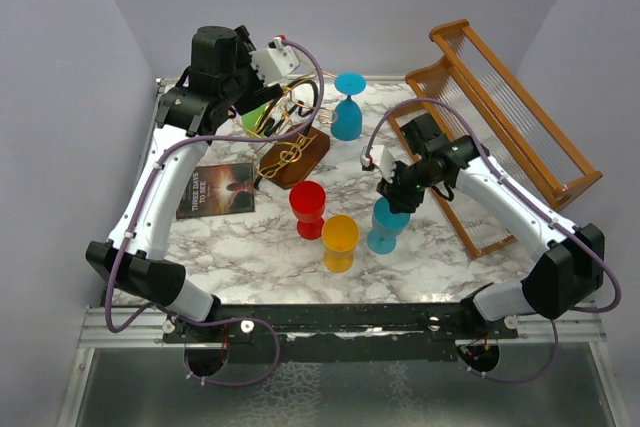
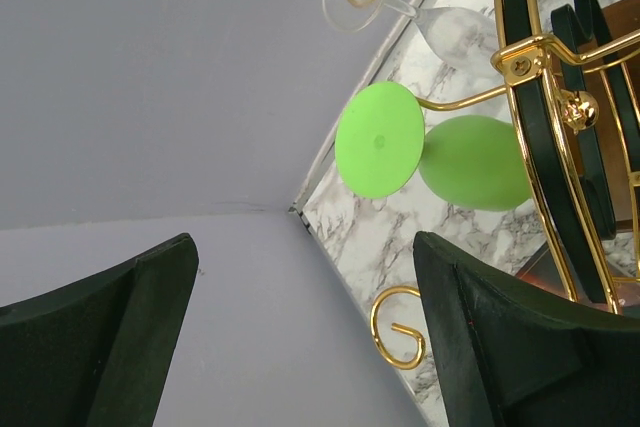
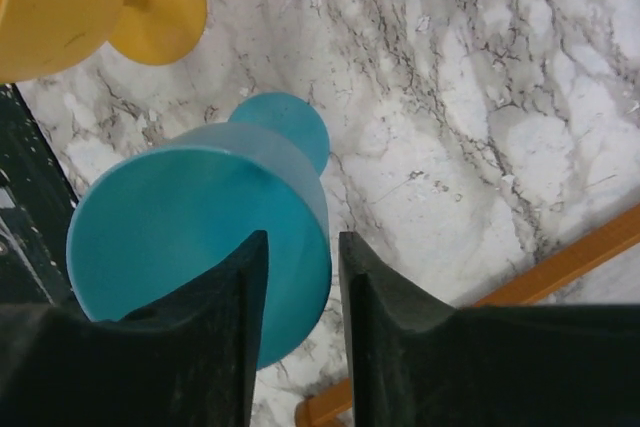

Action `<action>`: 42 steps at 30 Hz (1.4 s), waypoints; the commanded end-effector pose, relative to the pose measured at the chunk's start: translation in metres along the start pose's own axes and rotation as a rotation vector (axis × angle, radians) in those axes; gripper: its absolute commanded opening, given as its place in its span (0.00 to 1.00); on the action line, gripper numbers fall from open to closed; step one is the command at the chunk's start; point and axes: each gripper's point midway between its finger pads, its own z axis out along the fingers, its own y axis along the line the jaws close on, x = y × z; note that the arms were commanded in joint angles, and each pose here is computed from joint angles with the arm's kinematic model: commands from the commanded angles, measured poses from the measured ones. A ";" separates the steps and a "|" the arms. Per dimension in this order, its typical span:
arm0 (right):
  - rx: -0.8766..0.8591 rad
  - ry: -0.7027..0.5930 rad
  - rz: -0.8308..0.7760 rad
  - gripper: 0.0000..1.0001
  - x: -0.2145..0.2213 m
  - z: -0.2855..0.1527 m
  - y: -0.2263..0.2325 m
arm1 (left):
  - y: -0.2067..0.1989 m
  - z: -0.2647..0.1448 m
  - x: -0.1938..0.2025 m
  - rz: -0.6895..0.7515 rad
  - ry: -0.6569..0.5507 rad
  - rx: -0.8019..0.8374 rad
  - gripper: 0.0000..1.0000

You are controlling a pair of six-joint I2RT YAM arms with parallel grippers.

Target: Place the wine glass upside down on the wine glass rack

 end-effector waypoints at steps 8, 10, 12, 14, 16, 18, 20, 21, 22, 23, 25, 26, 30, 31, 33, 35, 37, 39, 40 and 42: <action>0.057 -0.045 -0.089 0.01 -0.026 -0.009 -0.017 | 0.023 -0.005 -0.015 -0.157 -0.043 -0.101 0.93; 0.139 -0.043 -0.108 0.01 -0.029 -0.019 -0.031 | 0.028 -0.004 -0.019 -0.192 -0.056 -0.118 0.95; 0.257 -0.053 -0.132 0.01 -0.034 -0.035 -0.048 | 0.035 -0.005 -0.025 -0.236 -0.077 -0.141 0.96; 0.387 -0.105 -0.157 0.01 -0.045 -0.061 -0.064 | 0.041 -0.007 -0.033 -0.300 -0.109 -0.157 0.99; 0.507 -0.156 -0.165 0.01 -0.056 -0.090 -0.078 | 0.046 -0.011 -0.044 -0.378 -0.154 -0.163 0.99; 0.613 -0.212 -0.167 0.01 -0.069 -0.123 -0.088 | 0.047 -0.015 -0.058 -0.450 -0.211 -0.141 0.99; 0.698 -0.275 -0.155 0.01 -0.084 -0.156 -0.095 | 0.044 -0.019 -0.074 -0.519 -0.281 -0.092 0.99; 0.729 -0.308 -0.149 0.01 -0.092 -0.170 -0.096 | 0.039 -0.021 -0.084 -0.549 -0.319 -0.049 0.99; 0.757 -0.345 -0.142 0.01 -0.101 -0.186 -0.097 | 0.034 -0.023 -0.094 -0.580 -0.357 -0.005 0.99; 0.782 -0.383 -0.134 0.01 -0.110 -0.201 -0.097 | 0.029 -0.026 -0.103 -0.616 -0.394 0.041 0.99; 0.825 -0.461 -0.120 0.01 -0.127 -0.230 -0.095 | 0.018 -0.030 -0.123 -0.687 -0.469 0.143 0.98; 0.845 -0.500 -0.113 0.01 -0.136 -0.244 -0.095 | 0.013 -0.032 -0.133 -0.729 -0.504 0.198 0.96; 0.911 -0.675 -0.123 0.01 -0.174 -0.292 -0.093 | -0.007 -0.037 -0.166 -0.887 -0.604 0.413 0.90; 0.907 -0.705 -0.124 0.01 -0.181 -0.298 -0.092 | -0.012 -0.039 -0.173 -0.924 -0.624 0.470 0.88; 0.882 -0.754 -0.127 0.01 -0.195 -0.304 -0.090 | -0.017 -0.041 -0.185 -0.986 -0.652 0.551 0.86; 0.856 -0.794 -0.122 0.01 -0.204 -0.307 -0.087 | -0.019 -0.043 -0.194 -1.031 -0.675 0.619 0.84; 0.829 -0.822 -0.117 0.01 -0.210 -0.308 -0.084 | -0.023 -0.043 -0.203 -1.083 -0.703 0.692 0.83; 0.805 -0.836 -0.110 0.01 -0.214 -0.307 -0.083 | -0.028 -0.043 -0.210 -1.117 -0.716 0.761 0.82; 0.793 -0.840 -0.109 0.01 -0.216 -0.306 -0.082 | -0.033 -0.043 -0.212 -1.123 -0.717 0.790 0.82; 0.763 -0.846 -0.101 0.01 -0.218 -0.300 -0.081 | -0.043 -0.040 -0.218 -1.116 -0.717 0.825 0.82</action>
